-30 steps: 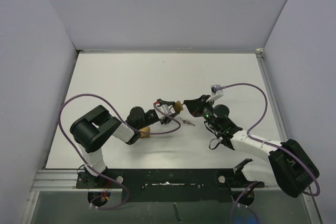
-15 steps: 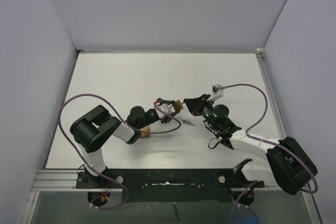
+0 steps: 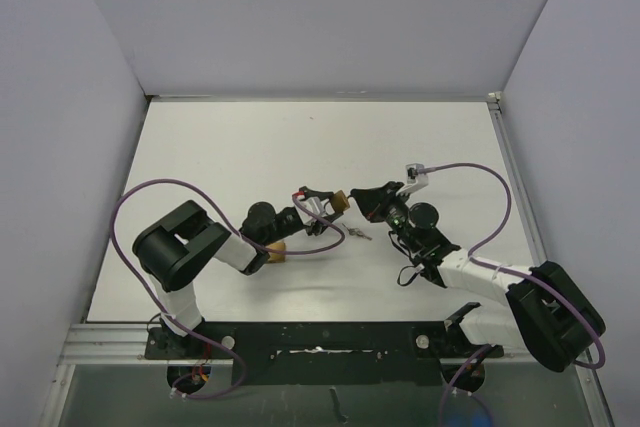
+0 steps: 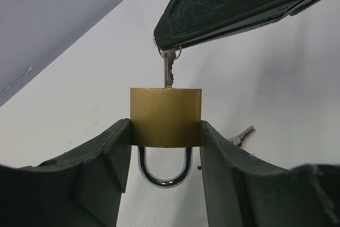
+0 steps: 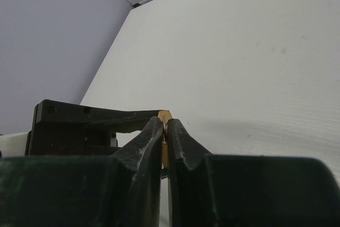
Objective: Unlock with the key
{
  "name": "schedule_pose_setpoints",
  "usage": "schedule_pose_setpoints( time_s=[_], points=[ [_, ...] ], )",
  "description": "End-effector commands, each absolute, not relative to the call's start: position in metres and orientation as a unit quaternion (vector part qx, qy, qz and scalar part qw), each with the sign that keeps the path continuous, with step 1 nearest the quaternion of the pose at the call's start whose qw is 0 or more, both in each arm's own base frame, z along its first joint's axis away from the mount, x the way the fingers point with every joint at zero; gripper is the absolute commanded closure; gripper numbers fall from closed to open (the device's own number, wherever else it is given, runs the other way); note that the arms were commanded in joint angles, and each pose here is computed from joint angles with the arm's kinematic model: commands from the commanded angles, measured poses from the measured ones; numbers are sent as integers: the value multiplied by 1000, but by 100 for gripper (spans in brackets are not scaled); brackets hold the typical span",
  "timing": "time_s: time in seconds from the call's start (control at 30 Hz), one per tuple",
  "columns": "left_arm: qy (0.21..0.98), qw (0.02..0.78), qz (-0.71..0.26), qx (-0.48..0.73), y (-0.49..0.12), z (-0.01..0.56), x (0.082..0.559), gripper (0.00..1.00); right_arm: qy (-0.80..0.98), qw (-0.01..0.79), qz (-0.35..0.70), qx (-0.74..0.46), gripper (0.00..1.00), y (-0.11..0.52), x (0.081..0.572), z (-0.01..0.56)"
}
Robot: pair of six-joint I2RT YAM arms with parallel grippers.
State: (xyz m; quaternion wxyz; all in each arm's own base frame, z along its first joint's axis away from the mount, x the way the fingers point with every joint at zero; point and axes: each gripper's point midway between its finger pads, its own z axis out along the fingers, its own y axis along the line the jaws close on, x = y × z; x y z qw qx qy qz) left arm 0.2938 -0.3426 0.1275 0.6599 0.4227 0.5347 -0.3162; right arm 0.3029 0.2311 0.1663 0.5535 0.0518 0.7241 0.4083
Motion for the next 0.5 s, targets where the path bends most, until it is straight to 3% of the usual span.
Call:
schedule_pose_setpoints(
  time_s=[0.0, 0.47],
  points=[
    [420, 738, -344, 402, -353, 222, 288, 100, 697, 571, 433, 25, 100, 236, 295, 185],
    [399, 736, -371, 401, -351, 241, 284, 100, 695, 580, 426, 4, 100, 233, 289, 185]
  ],
)
